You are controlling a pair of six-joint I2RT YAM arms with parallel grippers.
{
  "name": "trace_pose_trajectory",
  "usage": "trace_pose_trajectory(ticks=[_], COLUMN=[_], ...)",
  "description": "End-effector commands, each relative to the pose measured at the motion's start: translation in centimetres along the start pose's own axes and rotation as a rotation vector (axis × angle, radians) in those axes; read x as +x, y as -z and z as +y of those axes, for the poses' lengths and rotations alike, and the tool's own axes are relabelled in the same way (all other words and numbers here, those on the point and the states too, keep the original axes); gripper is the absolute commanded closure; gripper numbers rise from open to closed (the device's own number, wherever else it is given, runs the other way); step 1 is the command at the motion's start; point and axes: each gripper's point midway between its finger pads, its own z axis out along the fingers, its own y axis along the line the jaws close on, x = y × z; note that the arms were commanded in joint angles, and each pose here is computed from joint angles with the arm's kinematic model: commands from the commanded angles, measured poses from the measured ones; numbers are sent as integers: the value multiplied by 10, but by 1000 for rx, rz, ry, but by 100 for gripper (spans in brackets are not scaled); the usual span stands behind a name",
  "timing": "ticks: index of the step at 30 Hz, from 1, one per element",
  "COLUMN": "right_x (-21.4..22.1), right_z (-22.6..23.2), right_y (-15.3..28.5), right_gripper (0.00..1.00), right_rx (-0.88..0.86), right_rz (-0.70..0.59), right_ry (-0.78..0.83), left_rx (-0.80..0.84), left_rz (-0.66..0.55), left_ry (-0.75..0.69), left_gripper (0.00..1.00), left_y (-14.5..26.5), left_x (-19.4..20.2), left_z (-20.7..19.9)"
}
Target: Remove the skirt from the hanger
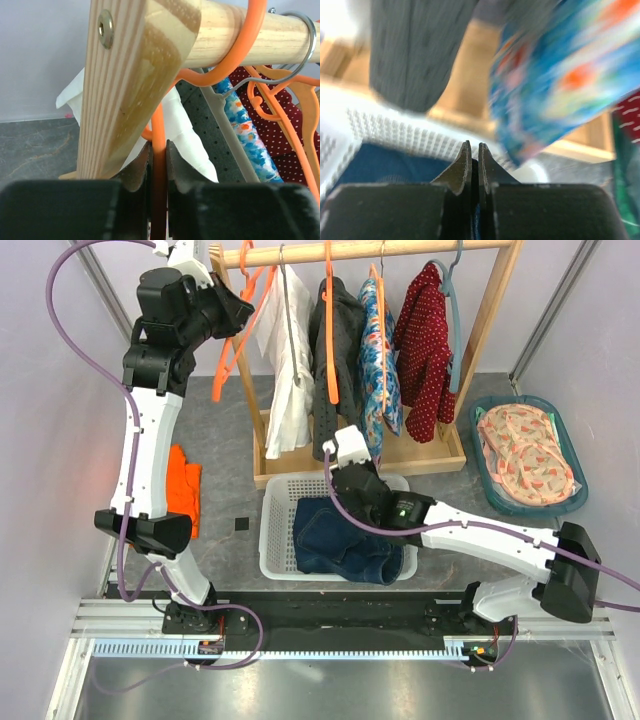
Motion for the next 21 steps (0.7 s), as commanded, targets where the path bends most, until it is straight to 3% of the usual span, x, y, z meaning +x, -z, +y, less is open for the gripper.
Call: trace_pose_trajectory(ticks=[1,3,5,7,8,10,11,17,19,20,21], right_x=[39,59,72,84,86,98,96,102,103,103,99], right_z=[35,42,54,65,71,83,98,151,159,159,153], right_y=[1,1,3,5,6,11,16,22,17,16,11], right_gripper=[100,100,100,100,100,100,100,100,83,42,28], right_rx=[-180,-215,-271,-315,-338,-397,-475,-674,-681,-675,-640], right_rz=[67,110,146,185,192,219,219,276,286,289,277], right_ry=[-31,-31,-36,-71,-95,-142,-175,-229,-222,-213,-213], left_rx=[16,12,3,8,7,23,23,72,78,81,83], left_rz=[-57,-50,-45,-67,-60,-89,-83,-108,-115,-124,-130], left_ry=[-10,-14,-13,-27,-27,-41,-43,-66,-76,-81,-82], left_gripper=[68,53,48,36,20,4,1,0,0,0,0], left_y=[-2,2,4,16,17,33,35,68,77,81,84], left_x=[-16,-14,-11,-18,-15,-24,-20,-21,-23,-25,-26], left_z=[-1,0,2,-3,-2,-9,-9,-23,-26,-28,-29])
